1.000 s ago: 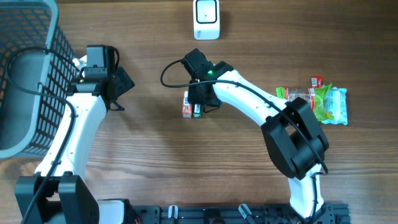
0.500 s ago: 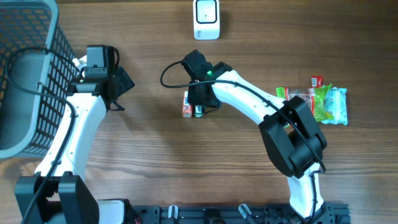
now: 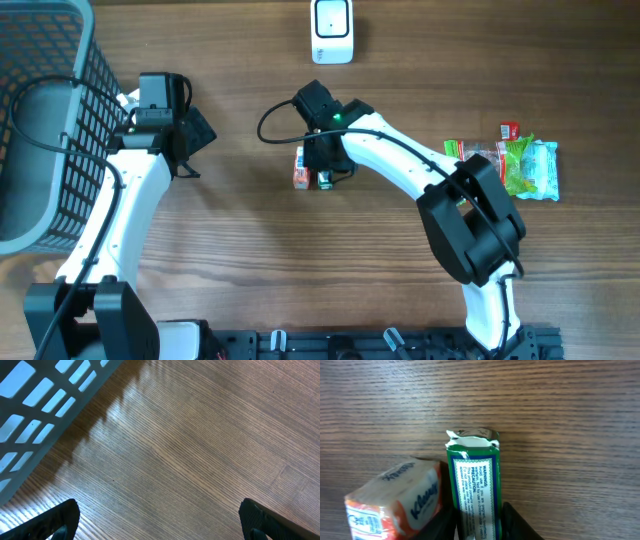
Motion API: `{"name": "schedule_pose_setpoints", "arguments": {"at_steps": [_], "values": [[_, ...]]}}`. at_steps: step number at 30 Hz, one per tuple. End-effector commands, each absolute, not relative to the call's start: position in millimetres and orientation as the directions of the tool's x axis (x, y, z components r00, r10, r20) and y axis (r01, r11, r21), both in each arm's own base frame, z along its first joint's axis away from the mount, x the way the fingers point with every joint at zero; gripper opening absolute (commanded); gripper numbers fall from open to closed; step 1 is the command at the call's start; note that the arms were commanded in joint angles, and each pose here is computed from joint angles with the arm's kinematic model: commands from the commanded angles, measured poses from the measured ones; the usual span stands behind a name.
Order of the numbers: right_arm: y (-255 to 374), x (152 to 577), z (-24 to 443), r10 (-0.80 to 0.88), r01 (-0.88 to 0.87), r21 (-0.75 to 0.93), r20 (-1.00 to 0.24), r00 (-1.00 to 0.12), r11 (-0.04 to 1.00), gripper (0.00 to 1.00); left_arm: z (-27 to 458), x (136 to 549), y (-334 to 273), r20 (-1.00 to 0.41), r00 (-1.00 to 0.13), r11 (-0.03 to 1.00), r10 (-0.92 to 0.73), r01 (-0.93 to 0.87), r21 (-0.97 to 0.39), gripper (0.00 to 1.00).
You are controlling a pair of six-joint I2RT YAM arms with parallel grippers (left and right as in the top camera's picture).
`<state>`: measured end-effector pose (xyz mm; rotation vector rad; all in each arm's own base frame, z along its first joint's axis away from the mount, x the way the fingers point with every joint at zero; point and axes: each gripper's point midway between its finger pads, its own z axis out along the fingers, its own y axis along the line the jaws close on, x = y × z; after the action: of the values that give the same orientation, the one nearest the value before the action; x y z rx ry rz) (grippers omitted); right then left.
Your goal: Scan the item barcode
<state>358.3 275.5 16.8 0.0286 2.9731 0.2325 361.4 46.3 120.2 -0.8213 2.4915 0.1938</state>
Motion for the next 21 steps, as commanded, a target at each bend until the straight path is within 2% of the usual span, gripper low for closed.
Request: {"name": "schedule_pose_setpoints", "arguments": {"at_steps": [1,7,10,14,17,21], "values": [[246,369,16,0.070,0.051,0.137,-0.140,-0.988,0.989,0.29,120,362,50,-0.512,-0.690,0.806,-0.511,-0.592,-0.007,1.00],[202,378,18,0.058,0.048,0.088,-0.113,-0.992,0.995,0.24,120,362,50,-0.512,-0.690,0.806,-0.511,-0.592,-0.007,1.00],[186,384,18,0.063,0.056,0.071,-0.112,-0.992,0.996,0.24,120,362,50,-0.512,-0.690,0.806,-0.511,-0.592,-0.007,1.00],[172,388,17,0.059,0.052,0.073,-0.100,-0.993,0.996,0.35,120,362,50,-0.512,-0.690,0.806,-0.511,-0.592,-0.007,1.00],[165,391,19,0.049,0.042,0.076,-0.099,-0.994,0.996,0.38,120,362,50,-0.512,-0.690,0.806,-0.511,-0.592,-0.007,1.00],[166,396,32,-0.016,-0.028,0.094,-0.120,-0.993,0.995,0.57,120,362,50,-0.512,-0.690,0.806,-0.511,-0.592,-0.007,1.00]]}}
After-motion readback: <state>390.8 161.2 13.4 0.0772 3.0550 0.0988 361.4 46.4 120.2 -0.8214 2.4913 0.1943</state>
